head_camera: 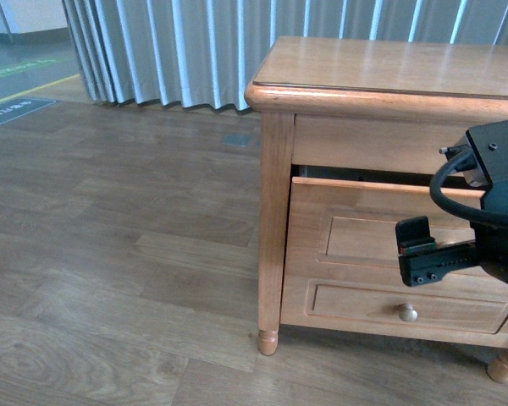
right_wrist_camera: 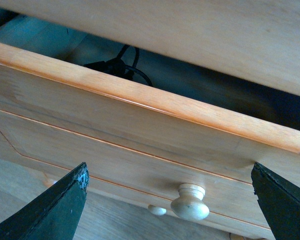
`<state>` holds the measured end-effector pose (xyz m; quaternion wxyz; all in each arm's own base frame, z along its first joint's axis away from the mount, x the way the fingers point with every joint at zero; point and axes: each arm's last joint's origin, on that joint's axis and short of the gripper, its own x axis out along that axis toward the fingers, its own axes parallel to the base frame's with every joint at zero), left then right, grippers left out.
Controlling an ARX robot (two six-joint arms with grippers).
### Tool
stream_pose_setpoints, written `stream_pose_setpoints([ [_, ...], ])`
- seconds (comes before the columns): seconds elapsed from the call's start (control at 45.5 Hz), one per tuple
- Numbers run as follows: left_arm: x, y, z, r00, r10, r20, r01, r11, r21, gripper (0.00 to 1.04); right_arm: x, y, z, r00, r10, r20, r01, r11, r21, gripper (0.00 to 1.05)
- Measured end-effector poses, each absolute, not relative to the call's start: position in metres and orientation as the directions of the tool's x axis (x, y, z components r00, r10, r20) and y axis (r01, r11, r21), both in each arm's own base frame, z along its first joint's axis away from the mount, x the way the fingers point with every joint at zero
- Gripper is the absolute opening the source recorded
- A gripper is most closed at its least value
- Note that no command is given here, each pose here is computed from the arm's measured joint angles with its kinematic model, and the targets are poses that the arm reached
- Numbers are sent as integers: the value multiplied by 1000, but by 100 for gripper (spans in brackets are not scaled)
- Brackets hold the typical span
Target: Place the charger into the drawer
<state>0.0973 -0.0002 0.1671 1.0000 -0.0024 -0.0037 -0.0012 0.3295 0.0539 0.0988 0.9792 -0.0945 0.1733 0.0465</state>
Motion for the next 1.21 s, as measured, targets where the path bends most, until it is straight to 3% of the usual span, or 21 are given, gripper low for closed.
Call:
stream_pose_setpoints([
  [0.33, 97, 0, 167, 1000, -2, 7, 2, 1000, -5, 99, 367, 65, 99, 956, 3, -292, -54, 984, -167, 96],
  [0.748, 97, 0, 167, 1000, -2, 7, 2, 1000, -5, 99, 369, 68, 95, 954, -1, -299, -44, 989, -144, 96],
  [1.209, 97, 0, 167, 1000, -2, 7, 2, 1000, -4, 99, 286, 27, 150, 964, 89, -251, -117, 988, -99, 96],
])
